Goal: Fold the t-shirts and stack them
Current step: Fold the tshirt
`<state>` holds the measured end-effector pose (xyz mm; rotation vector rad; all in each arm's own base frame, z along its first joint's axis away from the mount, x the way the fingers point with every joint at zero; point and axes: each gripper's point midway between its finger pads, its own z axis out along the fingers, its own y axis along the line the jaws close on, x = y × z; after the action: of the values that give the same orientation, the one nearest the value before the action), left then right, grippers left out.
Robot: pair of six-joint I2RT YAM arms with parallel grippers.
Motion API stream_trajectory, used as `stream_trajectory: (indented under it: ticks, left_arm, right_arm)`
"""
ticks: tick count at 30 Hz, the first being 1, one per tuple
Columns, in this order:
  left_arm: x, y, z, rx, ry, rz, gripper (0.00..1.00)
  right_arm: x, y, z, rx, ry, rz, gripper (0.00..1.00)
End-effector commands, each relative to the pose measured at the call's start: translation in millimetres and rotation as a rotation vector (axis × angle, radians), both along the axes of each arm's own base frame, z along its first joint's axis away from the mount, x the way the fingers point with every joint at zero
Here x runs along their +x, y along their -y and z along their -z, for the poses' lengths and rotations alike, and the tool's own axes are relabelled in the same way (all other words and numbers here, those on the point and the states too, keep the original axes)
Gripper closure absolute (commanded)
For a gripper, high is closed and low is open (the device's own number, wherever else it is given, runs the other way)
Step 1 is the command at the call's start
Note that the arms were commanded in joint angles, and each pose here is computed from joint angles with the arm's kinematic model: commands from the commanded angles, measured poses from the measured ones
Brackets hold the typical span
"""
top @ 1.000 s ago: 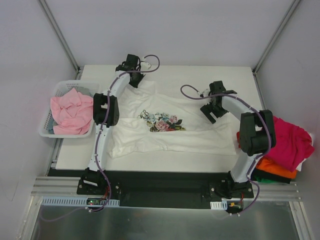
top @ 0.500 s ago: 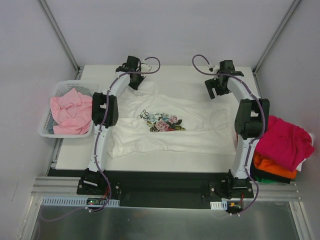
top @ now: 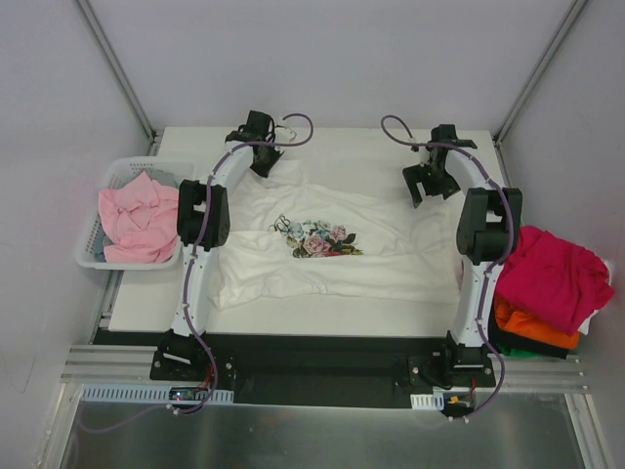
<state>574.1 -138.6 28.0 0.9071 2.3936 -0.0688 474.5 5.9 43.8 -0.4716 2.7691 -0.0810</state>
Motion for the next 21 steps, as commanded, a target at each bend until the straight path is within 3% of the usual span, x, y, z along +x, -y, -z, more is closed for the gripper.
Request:
stream_trajectory:
  ticks: [1,21]
  left_arm:
    - [-4.5,-0.5,-29.6,0.002,0.034,0.013,1.00]
    - [-20.6,-4.1,-22.4,0.019,0.002,0.042,1.00]
  right_arm:
    - [-3.9,9.8,-12.1,-0.015,-0.001,0.018,0.03]
    - [-2.7,28.9,7.3,-0.058,-0.060,-0.034,0.02]
